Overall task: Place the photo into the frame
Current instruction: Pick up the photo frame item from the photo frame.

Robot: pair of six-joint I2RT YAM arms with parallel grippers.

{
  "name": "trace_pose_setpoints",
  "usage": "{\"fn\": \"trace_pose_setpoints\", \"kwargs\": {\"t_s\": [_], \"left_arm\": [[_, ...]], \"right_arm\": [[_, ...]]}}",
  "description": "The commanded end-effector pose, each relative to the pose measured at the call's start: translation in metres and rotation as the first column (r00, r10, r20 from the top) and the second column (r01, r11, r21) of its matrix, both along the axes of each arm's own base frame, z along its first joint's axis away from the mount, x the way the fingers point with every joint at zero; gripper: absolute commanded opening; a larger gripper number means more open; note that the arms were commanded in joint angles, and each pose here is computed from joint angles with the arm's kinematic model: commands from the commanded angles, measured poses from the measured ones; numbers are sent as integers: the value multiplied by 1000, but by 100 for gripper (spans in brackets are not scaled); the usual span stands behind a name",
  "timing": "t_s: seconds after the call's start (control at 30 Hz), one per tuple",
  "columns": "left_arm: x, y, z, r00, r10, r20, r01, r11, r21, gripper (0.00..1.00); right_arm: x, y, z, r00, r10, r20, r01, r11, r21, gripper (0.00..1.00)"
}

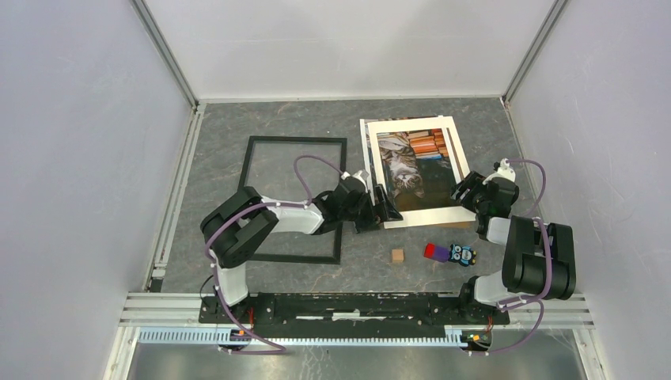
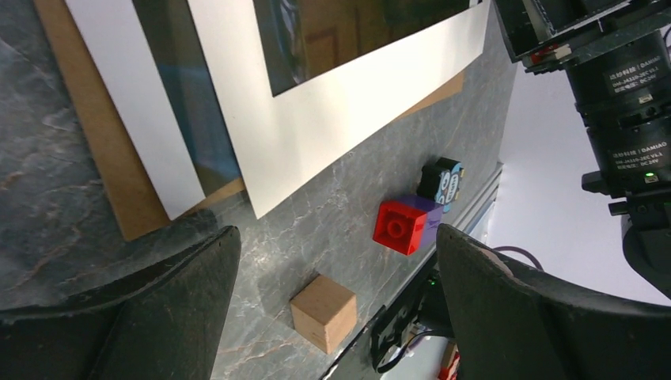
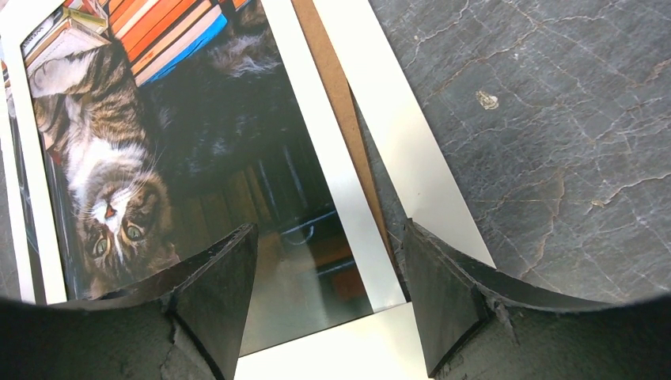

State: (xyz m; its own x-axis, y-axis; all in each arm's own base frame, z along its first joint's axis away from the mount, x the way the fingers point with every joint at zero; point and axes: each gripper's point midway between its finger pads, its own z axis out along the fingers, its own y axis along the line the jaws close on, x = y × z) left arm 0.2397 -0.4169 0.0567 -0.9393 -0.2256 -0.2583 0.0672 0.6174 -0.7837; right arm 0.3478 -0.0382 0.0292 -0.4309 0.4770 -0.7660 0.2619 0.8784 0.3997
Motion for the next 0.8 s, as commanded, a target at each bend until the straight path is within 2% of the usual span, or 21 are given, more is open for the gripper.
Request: {"fn": "trace_pose_setpoints", "kwargs": {"t_s": [0.0, 0.23, 0.43, 0.77], "left_arm": [[3, -8, 11, 995, 95, -7, -95, 992, -88, 98], [10, 0, -6, 980, 197, 1, -196, 976, -98, 95], [11, -12, -14, 979, 202, -32, -205, 966, -158, 91], [21, -15, 17, 973, 224, 45, -209, 952, -225, 76]], "right_arm": [[-7, 4, -9, 999, 6, -34, -5, 1000, 29, 73], [-8, 5, -8, 1000, 8, -25, -7, 1000, 28, 73], [-7, 7, -7, 1000, 19, -19, -18, 999, 38, 73], [-5, 13, -8, 999, 42, -11, -42, 998, 56, 72]]}}
